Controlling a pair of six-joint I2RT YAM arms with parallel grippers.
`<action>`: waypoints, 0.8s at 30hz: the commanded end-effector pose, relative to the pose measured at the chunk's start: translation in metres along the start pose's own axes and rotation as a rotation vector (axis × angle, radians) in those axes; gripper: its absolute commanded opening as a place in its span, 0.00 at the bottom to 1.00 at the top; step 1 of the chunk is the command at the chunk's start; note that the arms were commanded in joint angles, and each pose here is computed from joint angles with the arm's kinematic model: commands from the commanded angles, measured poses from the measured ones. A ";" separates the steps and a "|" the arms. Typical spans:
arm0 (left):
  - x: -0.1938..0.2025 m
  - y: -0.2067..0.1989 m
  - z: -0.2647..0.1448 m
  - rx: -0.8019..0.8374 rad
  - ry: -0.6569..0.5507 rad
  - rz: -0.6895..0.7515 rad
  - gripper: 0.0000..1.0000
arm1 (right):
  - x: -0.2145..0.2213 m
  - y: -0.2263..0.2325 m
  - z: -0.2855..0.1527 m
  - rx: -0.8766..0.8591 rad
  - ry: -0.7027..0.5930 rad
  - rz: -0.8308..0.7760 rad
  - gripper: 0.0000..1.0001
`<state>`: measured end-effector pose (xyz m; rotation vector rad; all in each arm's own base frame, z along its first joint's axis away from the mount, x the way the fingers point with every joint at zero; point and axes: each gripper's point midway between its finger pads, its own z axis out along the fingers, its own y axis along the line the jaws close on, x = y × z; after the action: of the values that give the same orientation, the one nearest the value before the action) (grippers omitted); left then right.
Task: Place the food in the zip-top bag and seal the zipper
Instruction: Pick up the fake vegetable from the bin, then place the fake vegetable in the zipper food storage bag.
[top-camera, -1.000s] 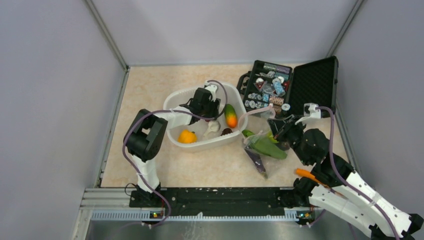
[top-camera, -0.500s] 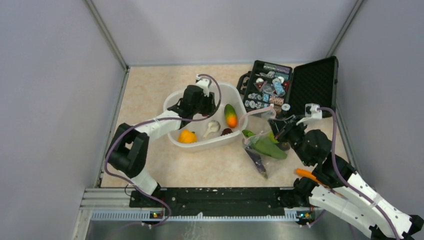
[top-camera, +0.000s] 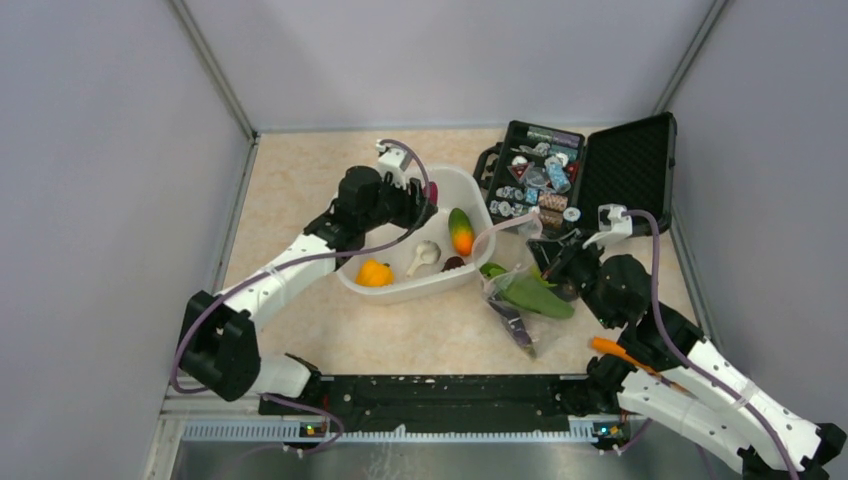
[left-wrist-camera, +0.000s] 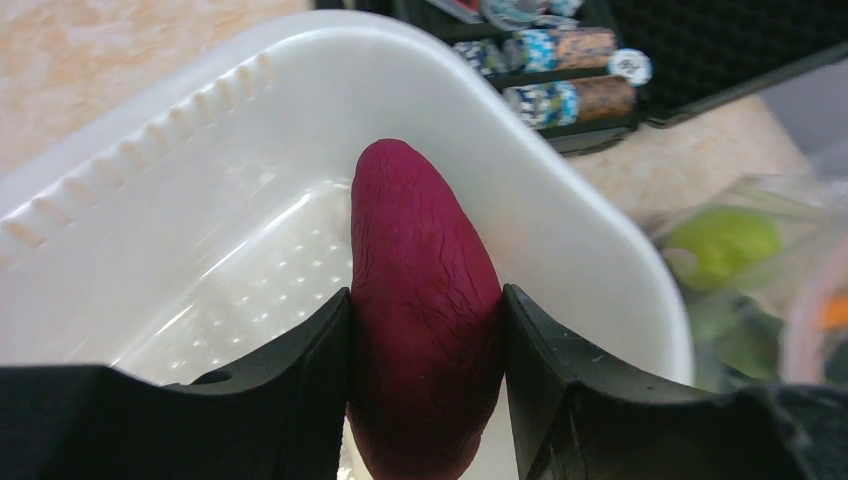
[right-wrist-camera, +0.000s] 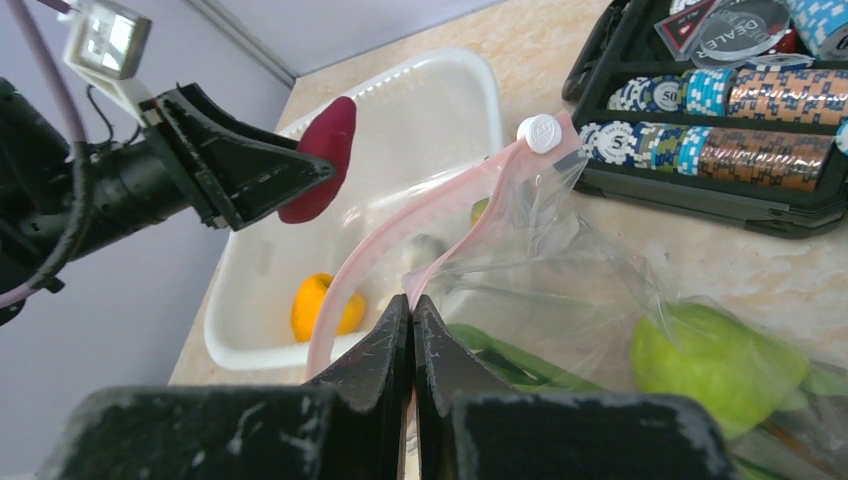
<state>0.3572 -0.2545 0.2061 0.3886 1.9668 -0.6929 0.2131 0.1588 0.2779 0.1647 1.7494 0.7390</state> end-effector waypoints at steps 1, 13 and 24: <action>-0.024 -0.054 -0.030 0.273 -0.047 0.053 0.39 | -0.014 0.021 0.002 -0.066 -0.025 0.022 0.00; -0.046 -0.131 -0.098 0.703 -0.130 0.141 0.39 | -0.011 0.024 0.005 -0.082 -0.023 0.034 0.00; -0.025 -0.168 -0.103 0.923 -0.001 0.148 0.42 | -0.010 0.036 0.005 -0.142 -0.006 0.038 0.00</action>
<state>0.2254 -0.3103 0.2951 0.9468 1.6022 -1.4028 0.2128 0.1769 0.2805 0.1140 1.7549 0.8068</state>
